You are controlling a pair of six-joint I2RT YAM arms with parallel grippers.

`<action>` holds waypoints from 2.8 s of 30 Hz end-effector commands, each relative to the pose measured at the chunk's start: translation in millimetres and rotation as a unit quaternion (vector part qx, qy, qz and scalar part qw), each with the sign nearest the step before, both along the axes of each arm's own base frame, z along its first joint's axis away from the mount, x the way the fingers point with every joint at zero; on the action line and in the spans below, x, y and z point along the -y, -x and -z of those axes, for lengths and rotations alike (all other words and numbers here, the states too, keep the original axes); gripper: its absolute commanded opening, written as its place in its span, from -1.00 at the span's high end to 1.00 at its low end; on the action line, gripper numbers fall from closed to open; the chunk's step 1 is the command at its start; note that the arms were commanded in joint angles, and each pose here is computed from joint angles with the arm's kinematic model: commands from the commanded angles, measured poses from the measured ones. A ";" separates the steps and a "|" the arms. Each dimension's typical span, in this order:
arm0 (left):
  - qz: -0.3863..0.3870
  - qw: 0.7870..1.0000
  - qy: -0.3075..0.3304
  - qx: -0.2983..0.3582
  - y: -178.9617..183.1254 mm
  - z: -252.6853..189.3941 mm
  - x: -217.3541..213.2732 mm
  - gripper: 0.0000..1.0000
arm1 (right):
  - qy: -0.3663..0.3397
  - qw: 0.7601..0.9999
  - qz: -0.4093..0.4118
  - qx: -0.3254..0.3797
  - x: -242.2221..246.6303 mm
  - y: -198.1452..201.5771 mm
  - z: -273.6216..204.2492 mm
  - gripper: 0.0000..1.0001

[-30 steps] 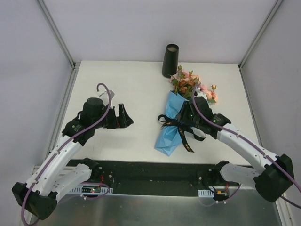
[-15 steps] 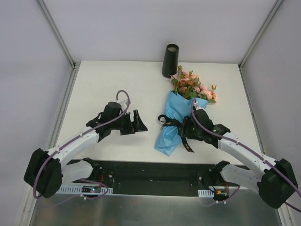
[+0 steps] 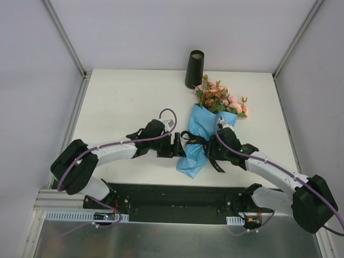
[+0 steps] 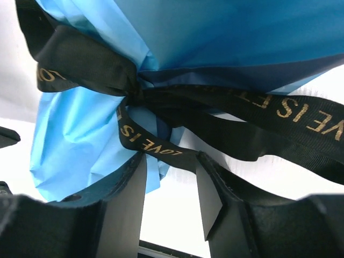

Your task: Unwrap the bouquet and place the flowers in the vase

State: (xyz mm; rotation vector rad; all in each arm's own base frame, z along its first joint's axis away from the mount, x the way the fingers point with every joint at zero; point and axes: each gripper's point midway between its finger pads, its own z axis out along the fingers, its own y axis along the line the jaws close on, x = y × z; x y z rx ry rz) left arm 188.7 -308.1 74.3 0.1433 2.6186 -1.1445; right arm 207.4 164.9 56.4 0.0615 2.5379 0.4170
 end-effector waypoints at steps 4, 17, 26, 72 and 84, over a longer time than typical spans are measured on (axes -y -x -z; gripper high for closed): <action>0.007 0.999 0.000 0.047 -13.4 -3.3 22.5 -0.61 | -0.014 0.999 -0.018 0.037 -5.2 -7.0 -6.3 -0.02; 0.008 0.999 -0.030 0.038 -6.5 19.9 34.0 -0.30 | 0.015 0.999 0.050 -0.011 12.7 2.4 5.5 0.11; -0.012 0.996 -0.064 0.058 -15.1 14.5 23.6 -0.18 | 0.009 0.999 0.050 -0.018 13.6 7.9 14.6 -0.10; -0.029 0.989 -0.105 0.096 -15.1 5.6 9.8 -0.22 | 0.005 0.998 0.051 0.027 6.7 -10.2 -1.8 0.25; -0.021 0.988 -0.121 0.096 -14.3 9.5 6.0 -0.20 | 0.012 0.996 -0.031 0.077 -12.1 -37.0 -35.7 -0.03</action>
